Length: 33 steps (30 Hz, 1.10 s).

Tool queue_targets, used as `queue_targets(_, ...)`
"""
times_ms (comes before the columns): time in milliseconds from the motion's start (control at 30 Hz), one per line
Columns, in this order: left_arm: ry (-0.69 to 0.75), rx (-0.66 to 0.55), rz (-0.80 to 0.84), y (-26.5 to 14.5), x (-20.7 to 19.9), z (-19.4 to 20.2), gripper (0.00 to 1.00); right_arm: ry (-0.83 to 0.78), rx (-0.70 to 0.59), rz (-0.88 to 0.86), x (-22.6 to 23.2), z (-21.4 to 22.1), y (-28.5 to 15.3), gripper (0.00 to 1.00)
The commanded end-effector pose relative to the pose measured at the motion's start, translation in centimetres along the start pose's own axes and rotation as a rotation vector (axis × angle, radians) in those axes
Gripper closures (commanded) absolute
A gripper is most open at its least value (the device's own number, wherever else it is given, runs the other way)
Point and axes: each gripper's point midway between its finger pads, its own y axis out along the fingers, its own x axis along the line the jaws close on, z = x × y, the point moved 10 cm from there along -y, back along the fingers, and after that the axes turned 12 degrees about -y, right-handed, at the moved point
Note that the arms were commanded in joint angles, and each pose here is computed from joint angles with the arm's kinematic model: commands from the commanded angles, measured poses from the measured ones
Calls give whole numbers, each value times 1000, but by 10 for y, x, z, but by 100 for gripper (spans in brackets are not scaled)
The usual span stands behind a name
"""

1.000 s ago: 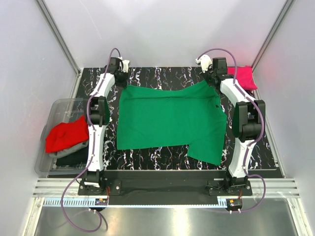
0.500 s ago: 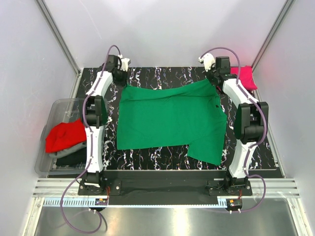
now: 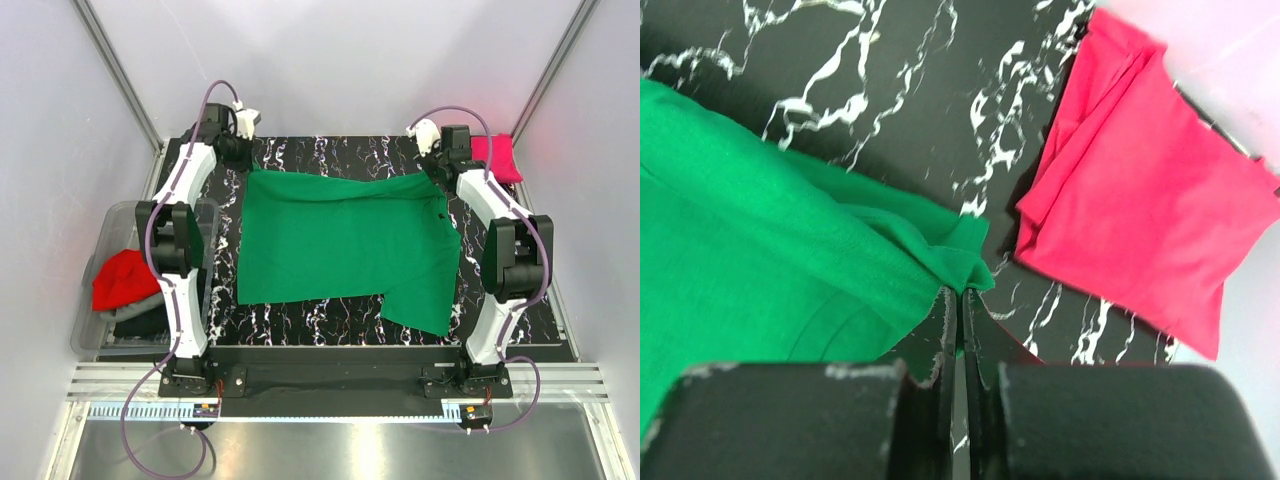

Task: Fold and stack the t-shirts
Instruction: Fold the tshirt

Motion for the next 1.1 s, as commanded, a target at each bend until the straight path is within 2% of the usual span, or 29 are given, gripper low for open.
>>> queue_targets(0,48,-15,28,-22,-7,1,100,-4,-68,80,-15,-14,-35,100)
queue_targets(267,54,88,43,-24,-8,40,100,-7,-33,41,7,8,-53,100)
queue_targets(600,133,71,69,-45,-12,44,100,18,17,4,30,30,-61,100)
queue_targets(1067,180,212,103,-32,-6,84,100,48,64,-72,59,56,-67,100)
